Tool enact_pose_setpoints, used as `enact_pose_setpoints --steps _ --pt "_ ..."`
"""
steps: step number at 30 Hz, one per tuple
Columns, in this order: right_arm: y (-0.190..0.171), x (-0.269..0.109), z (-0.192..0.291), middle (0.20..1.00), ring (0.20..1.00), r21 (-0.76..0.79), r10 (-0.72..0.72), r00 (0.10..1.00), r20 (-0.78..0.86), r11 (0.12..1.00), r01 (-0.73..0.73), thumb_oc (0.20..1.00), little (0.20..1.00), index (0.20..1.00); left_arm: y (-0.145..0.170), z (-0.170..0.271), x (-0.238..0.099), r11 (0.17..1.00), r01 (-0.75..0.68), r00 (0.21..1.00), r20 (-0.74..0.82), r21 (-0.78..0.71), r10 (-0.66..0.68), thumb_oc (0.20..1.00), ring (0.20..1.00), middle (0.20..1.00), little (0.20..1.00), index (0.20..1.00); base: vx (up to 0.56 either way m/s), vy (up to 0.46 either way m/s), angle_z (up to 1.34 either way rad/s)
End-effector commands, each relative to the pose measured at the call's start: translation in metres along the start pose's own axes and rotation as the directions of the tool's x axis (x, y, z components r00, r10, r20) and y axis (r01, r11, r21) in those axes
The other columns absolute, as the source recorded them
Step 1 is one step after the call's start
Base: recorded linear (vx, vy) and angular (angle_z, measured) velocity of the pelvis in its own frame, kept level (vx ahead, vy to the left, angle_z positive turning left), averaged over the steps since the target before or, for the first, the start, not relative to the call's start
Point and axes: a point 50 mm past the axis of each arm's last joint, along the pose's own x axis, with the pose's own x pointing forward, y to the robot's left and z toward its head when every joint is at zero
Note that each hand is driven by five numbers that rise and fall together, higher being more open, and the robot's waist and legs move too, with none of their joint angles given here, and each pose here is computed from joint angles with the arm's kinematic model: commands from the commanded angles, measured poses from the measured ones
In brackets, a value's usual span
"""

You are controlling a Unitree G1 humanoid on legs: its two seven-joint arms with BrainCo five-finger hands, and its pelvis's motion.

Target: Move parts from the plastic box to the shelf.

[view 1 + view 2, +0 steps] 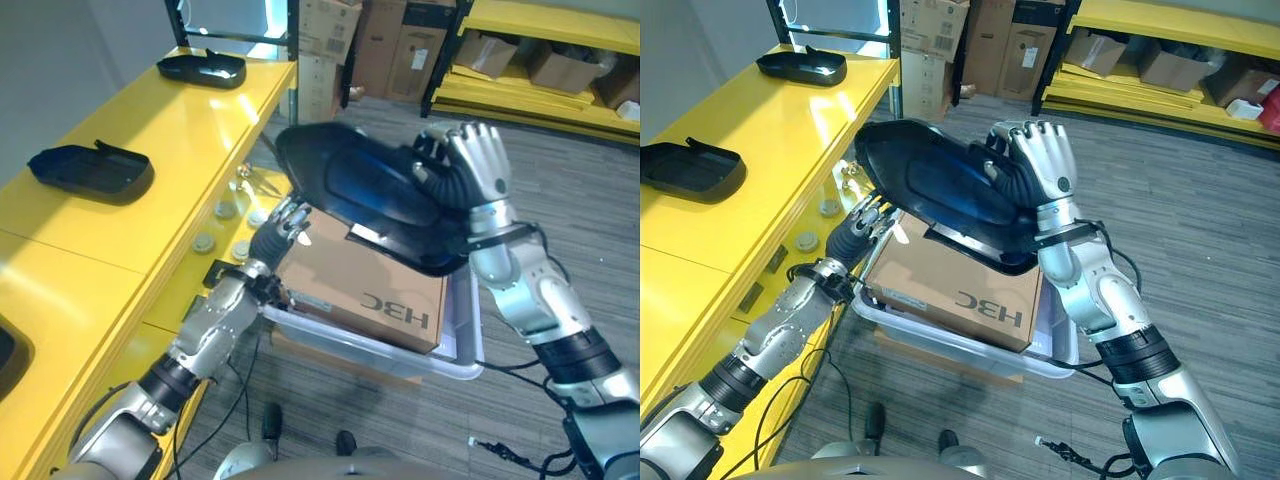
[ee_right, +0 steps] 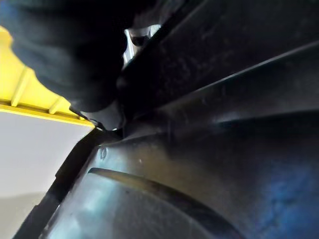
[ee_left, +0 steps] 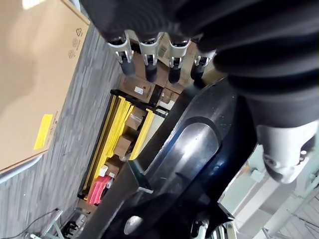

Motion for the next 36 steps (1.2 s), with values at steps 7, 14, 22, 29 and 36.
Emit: enact_pose_setpoints --steps 7,14,22,29,36 --pt "-0.004 0.016 0.058 0.200 0.200 0.068 -0.021 0.954 0.300 0.998 0.001 0.200 0.200 0.200 -0.055 0.013 0.028 0.978 0.201 0.978 0.076 -0.048 -0.197 1.000 1.000 1.000 1.000 1.000 0.00 0.000 0.01" --pt "0.001 0.019 0.083 0.200 0.200 0.165 -0.035 0.928 0.370 0.986 -0.028 0.200 0.200 0.200 -0.052 0.007 0.034 0.995 0.098 0.993 0.063 -0.022 -0.097 1.000 1.000 1.000 1.000 1.000 0.00 0.000 0.00" --pt "0.003 0.021 0.093 0.200 0.200 0.210 -0.063 0.920 0.386 0.977 -0.021 0.200 0.200 0.200 -0.045 0.004 0.040 1.000 -0.004 0.998 0.070 0.030 0.002 1.000 1.000 1.000 1.000 1.000 0.00 0.000 0.00" --pt "0.003 0.023 0.104 0.200 0.200 0.294 -0.115 0.917 0.383 0.956 -0.002 0.200 0.200 0.200 -0.047 0.004 0.044 0.999 -0.049 0.995 0.089 -0.009 0.050 0.263 0.263 0.263 0.263 0.263 0.00 0.000 0.00" --pt "0.014 0.014 0.102 0.200 0.200 0.398 -0.116 0.947 0.299 0.917 -0.013 0.200 0.200 0.200 -0.051 0.028 0.040 0.994 -0.031 0.967 0.247 -0.102 0.056 0.200 0.200 0.200 0.200 0.200 0.00 0.000 0.00"
